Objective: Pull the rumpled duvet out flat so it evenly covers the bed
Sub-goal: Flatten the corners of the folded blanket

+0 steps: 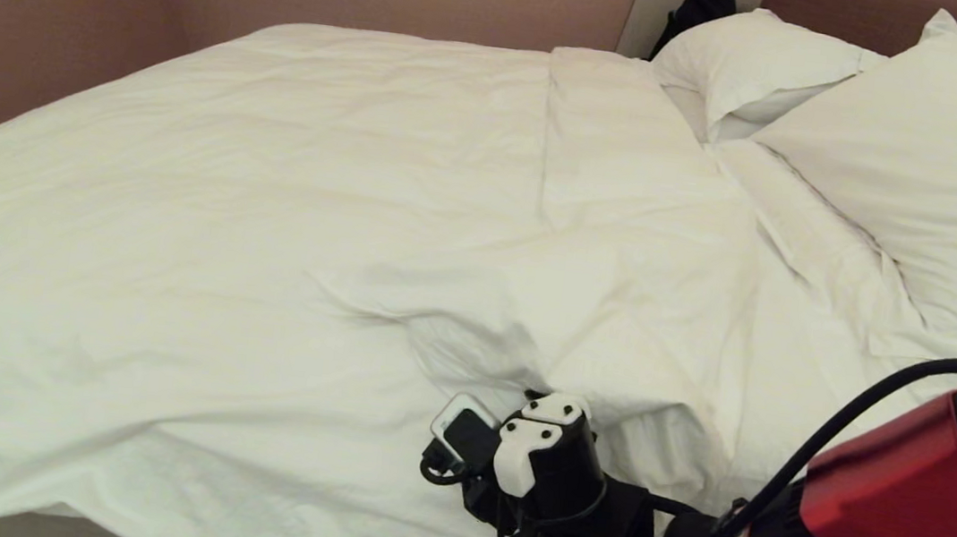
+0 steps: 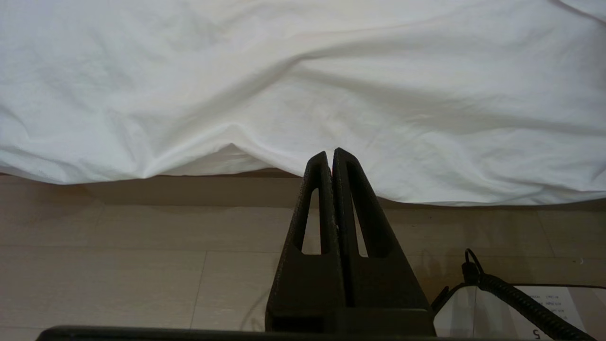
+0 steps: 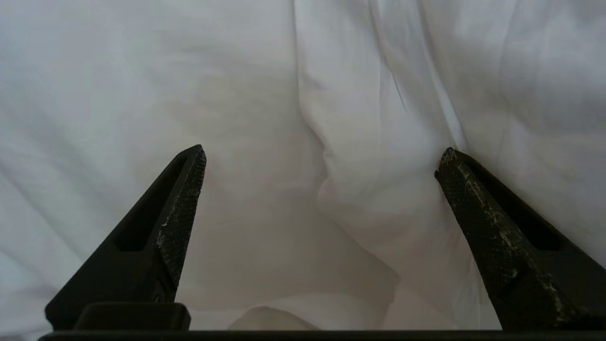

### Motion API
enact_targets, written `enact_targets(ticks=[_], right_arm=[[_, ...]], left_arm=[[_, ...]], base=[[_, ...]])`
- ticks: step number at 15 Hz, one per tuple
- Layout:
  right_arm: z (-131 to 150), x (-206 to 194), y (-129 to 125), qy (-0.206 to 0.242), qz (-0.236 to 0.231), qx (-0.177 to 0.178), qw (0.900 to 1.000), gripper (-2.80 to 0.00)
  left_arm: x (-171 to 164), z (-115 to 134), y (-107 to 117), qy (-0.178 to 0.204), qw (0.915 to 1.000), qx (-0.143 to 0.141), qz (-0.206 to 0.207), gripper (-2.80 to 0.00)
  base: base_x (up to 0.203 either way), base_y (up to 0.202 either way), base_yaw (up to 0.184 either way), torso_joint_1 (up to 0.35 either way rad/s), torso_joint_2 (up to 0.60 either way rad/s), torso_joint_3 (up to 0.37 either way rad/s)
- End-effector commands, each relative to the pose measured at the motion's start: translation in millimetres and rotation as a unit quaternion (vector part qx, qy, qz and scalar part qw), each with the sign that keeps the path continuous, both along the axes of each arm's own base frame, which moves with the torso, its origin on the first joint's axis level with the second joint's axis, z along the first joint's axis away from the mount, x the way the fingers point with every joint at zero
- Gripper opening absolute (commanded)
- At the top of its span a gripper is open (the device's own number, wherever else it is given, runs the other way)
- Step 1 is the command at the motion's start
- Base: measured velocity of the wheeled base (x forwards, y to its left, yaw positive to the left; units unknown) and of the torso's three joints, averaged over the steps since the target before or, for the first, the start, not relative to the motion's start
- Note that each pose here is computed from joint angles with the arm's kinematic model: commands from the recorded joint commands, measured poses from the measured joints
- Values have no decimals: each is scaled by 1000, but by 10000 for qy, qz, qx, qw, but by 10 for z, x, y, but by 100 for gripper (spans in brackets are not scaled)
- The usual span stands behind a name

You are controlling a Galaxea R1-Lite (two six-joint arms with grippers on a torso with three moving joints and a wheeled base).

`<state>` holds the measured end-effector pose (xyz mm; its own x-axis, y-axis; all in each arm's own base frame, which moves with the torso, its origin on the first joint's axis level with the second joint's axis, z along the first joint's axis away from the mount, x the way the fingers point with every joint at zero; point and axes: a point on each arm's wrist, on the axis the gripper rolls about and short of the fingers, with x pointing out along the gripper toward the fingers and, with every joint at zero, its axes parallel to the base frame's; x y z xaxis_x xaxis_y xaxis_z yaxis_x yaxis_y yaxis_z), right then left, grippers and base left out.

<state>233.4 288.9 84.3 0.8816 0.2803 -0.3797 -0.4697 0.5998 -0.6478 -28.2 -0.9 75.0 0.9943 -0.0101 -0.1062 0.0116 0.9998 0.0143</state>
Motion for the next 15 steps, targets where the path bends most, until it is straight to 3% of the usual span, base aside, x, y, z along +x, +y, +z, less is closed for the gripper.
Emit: enact_targets(ticks=[1,5,11,15], right_arm=[[30,3,-8,-95,-124,-33,9999,0],[40,-43,-15,-136,-163,-97,9997,0],[201,-444,130,-284,302,-21,9991,0],[123,-387,137,-291,150,-182,9993,0]], left_arm=[[0,-2,0,5,10000,0,4,-280],[0,-2,0,5,10000,8,3,-280],[0,-2,0,5,10000,0,4,-280],[0,-2,0,5,10000,0,4,-280]], base=[[0,0,0,0,0,0],[0,0,0,0,0,0],[0,0,0,0,0,0],[0,0,0,0,0,0]])
